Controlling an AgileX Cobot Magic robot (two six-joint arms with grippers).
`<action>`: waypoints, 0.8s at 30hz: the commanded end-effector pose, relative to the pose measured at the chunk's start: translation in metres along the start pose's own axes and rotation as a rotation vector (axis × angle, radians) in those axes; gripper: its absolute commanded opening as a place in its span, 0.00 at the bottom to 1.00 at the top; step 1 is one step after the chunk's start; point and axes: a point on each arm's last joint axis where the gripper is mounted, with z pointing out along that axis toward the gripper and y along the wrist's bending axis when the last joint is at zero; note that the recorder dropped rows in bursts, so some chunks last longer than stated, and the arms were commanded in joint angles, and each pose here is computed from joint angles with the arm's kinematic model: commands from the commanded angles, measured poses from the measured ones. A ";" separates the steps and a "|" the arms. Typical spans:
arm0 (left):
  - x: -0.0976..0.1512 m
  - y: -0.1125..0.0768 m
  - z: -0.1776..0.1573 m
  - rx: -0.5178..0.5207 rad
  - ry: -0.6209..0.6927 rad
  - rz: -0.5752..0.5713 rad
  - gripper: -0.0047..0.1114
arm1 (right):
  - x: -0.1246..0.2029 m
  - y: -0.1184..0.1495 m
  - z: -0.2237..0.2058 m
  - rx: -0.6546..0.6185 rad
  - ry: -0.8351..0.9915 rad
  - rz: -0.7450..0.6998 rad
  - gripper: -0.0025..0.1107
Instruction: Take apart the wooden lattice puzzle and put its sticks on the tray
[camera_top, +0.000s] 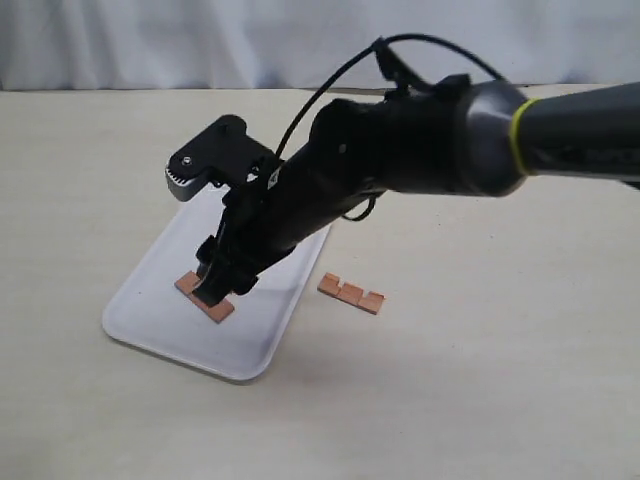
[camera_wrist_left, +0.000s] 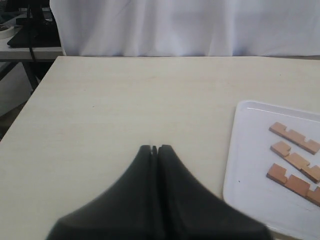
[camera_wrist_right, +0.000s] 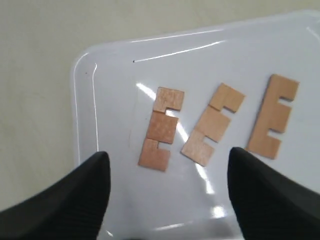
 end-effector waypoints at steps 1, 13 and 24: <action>0.000 0.000 0.000 0.008 -0.006 0.005 0.04 | 0.002 -0.020 -0.047 0.114 0.081 -0.079 0.59; 0.000 0.000 0.000 0.008 -0.006 0.005 0.04 | 0.080 -0.082 -0.020 0.085 0.426 0.131 0.59; 0.000 0.000 0.000 0.008 -0.006 0.005 0.04 | 0.089 -0.074 0.010 0.084 0.494 0.058 0.58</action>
